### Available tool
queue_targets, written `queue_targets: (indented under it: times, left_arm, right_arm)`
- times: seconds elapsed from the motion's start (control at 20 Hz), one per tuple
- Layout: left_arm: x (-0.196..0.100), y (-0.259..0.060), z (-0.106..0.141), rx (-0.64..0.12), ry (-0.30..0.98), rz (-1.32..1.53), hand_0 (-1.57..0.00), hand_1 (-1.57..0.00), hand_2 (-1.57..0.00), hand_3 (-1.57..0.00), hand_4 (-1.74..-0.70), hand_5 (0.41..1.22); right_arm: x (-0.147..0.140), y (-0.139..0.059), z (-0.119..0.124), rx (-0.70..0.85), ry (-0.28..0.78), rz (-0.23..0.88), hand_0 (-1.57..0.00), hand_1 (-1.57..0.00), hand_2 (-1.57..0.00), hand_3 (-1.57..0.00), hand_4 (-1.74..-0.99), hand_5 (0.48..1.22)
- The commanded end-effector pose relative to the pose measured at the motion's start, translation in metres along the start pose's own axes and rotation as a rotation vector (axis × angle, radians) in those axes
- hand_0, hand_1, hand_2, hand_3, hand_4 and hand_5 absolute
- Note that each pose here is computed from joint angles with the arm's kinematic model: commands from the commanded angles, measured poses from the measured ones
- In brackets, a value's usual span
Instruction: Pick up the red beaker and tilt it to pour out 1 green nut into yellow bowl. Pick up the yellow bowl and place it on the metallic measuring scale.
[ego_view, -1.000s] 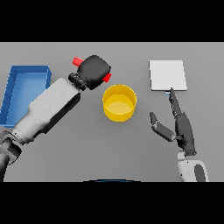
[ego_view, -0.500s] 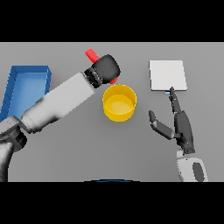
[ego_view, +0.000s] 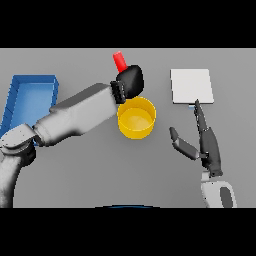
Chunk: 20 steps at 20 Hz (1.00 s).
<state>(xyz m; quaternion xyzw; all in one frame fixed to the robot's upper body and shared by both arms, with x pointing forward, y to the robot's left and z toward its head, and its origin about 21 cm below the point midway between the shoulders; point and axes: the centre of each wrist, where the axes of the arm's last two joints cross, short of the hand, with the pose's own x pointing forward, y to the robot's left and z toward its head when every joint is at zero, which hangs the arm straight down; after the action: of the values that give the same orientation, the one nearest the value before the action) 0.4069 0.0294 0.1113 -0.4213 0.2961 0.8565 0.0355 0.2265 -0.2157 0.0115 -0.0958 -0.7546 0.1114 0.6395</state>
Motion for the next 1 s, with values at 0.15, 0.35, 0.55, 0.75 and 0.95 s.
queue_targets:
  times: [0.15, 0.35, 0.55, 0.75, 0.95]
  left_arm:
    - [0.002, 0.008, -0.003, -0.017, -0.012, -0.106, -1.57, -1.57, -1.57, -1.57, -1.73, 1.221]
    - [0.007, 0.022, -0.005, -0.007, -0.019, -0.206, -1.57, -1.57, -1.57, -1.57, -1.72, 1.221]
    - [-0.033, 0.036, 0.002, -0.008, 0.006, -0.259, -1.57, -1.57, -1.57, -1.57, -1.72, 1.221]
    - [-0.095, 0.05, 0.022, 0.012, 0.159, -0.271, -1.57, -1.57, -1.57, -1.37, -1.73, 1.221]
    - [-0.175, 0.051, 0.06, 0.05, 0.404, -0.047, -1.57, -1.57, -1.57, -1.37, -1.73, 1.221]
  right_arm:
    - [0.001, -0.003, 0.0, -0.001, -0.006, 0.021, 0.0, 0.0, 0.0, 0.0, -1.161, 0.634]
    - [-0.001, -0.003, 0.0, -0.01, 0.004, 0.017, 0.0, 0.0, 0.0, 0.0, -1.151, 0.634]
    - [0.0, -0.001, 0.001, -0.007, -0.013, -0.011, 0.0, 0.0, 0.0, 0.0, -1.157, 0.638]
    - [-0.001, 0.0, -0.002, 0.008, -0.031, 0.003, 0.0, 0.0, 0.0, 0.0, -1.156, 0.659]
    - [-0.002, 0.004, -0.007, 0.026, -0.024, -0.017, 0.0, 0.0, 0.0, 0.0, -1.16, 0.661]
